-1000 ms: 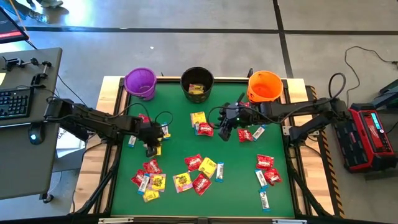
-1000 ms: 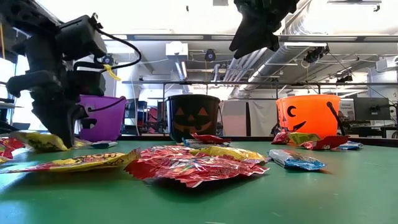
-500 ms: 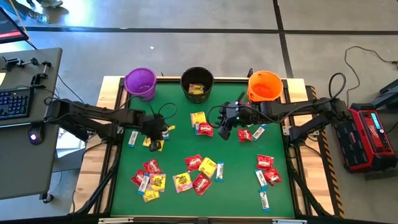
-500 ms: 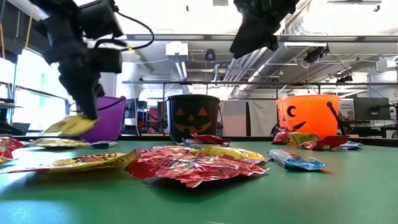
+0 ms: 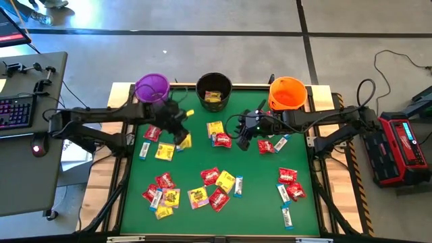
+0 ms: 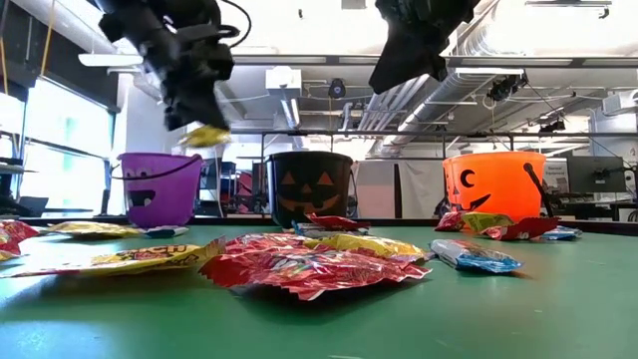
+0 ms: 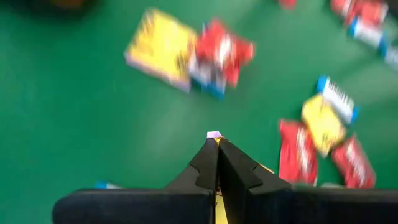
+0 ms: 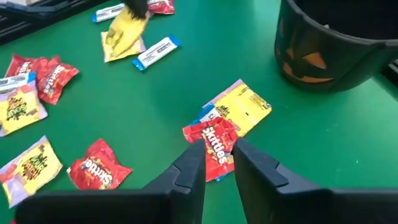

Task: Sort candy by brand, put in halloween buckets
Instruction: Put the yellow candy pack into the black bucket

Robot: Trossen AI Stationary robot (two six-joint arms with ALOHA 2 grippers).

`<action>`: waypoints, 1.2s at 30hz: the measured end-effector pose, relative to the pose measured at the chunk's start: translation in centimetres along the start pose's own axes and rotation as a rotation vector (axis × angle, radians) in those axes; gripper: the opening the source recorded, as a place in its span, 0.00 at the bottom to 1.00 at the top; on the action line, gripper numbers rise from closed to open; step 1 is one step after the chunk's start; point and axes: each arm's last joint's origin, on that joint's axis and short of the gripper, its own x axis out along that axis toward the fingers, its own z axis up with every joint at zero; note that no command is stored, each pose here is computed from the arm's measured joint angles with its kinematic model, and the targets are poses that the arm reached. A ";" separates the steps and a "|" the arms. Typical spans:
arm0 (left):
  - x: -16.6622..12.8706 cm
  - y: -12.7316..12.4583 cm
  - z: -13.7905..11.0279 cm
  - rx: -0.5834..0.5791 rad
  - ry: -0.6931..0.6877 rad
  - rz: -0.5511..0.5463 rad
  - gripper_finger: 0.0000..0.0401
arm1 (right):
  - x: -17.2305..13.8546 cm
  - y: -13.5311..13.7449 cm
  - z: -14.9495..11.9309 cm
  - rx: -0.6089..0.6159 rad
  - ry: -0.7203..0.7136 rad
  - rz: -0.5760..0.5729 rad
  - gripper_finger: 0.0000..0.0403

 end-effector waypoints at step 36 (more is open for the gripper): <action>5.9 7.7 16.6 0.132 -0.296 0.232 0.00 | -0.1 -0.3 0.6 0.096 -0.109 -0.130 0.14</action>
